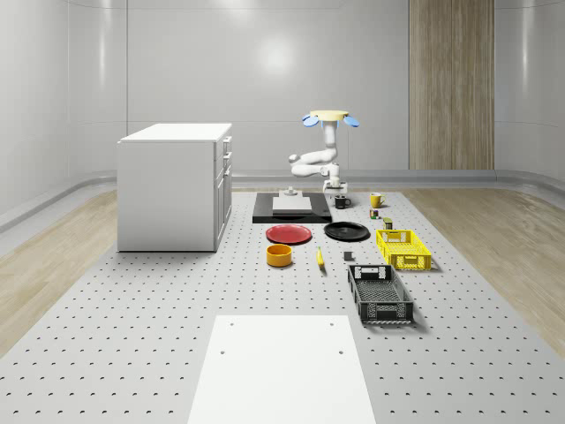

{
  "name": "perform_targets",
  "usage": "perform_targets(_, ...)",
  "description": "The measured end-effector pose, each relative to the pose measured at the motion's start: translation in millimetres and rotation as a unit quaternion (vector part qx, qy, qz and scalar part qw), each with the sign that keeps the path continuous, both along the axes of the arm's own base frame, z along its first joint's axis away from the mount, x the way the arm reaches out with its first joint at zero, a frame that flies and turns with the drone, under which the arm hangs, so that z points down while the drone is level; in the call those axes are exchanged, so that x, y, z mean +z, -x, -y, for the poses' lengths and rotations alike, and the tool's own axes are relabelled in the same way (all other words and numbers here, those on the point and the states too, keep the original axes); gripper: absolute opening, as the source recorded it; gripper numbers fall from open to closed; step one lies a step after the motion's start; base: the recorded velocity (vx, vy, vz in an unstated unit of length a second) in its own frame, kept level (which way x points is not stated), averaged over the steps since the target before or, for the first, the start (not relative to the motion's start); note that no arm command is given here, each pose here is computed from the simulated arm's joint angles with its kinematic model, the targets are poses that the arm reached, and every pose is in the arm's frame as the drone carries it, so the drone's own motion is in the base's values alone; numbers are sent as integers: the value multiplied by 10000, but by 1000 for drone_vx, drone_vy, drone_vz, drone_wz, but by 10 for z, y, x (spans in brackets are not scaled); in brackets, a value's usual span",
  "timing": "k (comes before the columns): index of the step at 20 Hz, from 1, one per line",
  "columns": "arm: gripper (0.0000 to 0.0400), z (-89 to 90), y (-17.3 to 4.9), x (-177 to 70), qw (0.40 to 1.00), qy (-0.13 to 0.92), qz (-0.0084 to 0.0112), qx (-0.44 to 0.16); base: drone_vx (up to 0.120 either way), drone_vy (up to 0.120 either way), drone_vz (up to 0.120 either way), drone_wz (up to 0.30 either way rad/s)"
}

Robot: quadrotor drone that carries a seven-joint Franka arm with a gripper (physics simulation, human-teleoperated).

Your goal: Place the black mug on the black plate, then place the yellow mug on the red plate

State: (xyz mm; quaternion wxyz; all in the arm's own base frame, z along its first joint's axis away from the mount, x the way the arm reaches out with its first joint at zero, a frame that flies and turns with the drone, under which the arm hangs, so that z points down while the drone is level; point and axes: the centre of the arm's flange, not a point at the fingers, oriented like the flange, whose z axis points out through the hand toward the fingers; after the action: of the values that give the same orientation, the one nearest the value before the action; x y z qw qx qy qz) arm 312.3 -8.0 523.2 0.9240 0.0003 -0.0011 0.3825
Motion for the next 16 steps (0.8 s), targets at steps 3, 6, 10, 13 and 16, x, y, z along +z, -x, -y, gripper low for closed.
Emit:
perform_targets(3,180,0,-1,3,10000,0,0,0,0,0,0,0)
perform_targets(6,143,0,-1,4,10000,0,0,0,0,0,0,0)
perform_targets(10,122,0,-1,5,10000,0,0,0,0,0,0,0)
perform_targets(13,116,0,-1,5,10000,0,0,1,0,0,0,0)
perform_targets(16,113,0,-1,5,10000,0,0,1,0,0,0,0)
